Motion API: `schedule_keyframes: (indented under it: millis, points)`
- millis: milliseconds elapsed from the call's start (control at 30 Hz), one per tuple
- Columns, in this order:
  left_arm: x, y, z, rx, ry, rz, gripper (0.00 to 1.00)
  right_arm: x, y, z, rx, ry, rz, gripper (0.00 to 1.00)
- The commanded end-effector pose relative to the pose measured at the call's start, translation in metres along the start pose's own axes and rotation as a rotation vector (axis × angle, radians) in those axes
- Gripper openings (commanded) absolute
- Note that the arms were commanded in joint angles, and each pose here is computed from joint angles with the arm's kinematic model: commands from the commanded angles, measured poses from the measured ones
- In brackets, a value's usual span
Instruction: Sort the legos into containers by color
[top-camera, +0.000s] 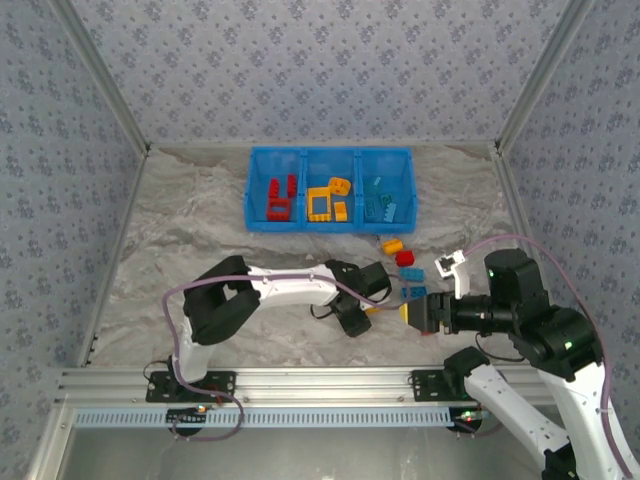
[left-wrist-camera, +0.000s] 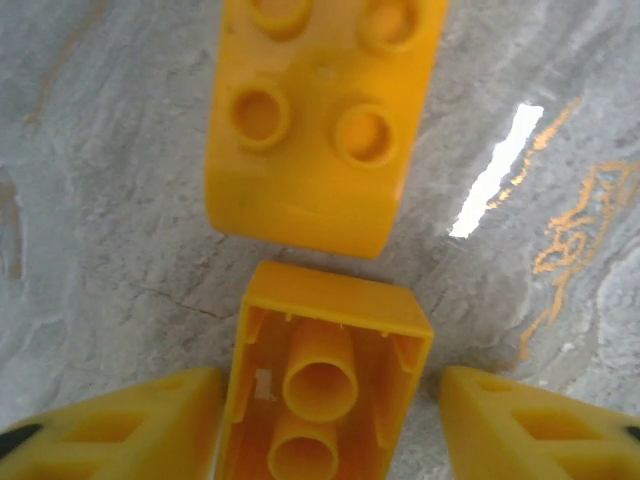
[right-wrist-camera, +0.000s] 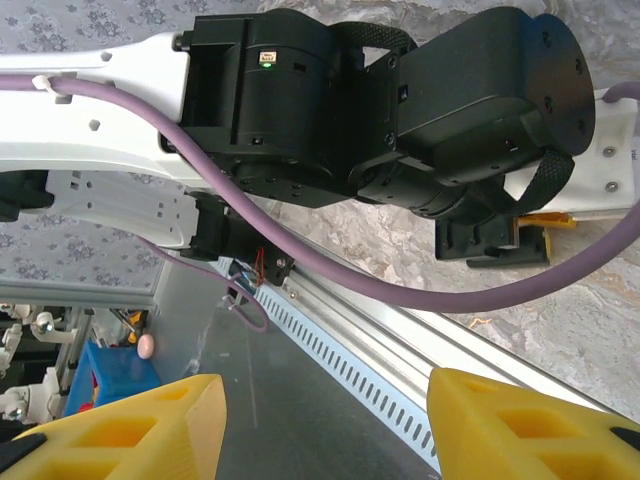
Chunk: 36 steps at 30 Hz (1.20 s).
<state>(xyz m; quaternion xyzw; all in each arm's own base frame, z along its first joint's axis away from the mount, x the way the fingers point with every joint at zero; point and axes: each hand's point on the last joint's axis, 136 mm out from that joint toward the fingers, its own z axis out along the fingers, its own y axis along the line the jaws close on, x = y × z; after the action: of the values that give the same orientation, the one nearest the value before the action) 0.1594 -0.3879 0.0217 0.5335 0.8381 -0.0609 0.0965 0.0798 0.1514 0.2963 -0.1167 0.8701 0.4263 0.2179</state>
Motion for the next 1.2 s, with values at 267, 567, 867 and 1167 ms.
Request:
schedule_keyframes:
  millis: [267,567,867,1167]
  points:
    - [-0.021,0.035,-0.052,-0.088,-0.177,-0.137,0.27,-0.002,0.017,-0.002,-0.085,0.001,-0.053,0.57]
    - [-0.055,0.153,-0.143,-0.109,-0.411,-0.49,0.28,-0.06,0.024,0.031,-0.06,-0.041,-0.189,0.53]
    - [-0.103,0.269,-0.147,-0.125,-0.496,-0.715,0.28,-0.117,0.03,0.067,0.146,-0.201,-0.396,0.54]
    - [-0.131,0.342,-0.12,-0.301,-0.445,-0.842,0.27,-0.131,0.023,0.081,0.192,-0.235,-0.39,0.54]
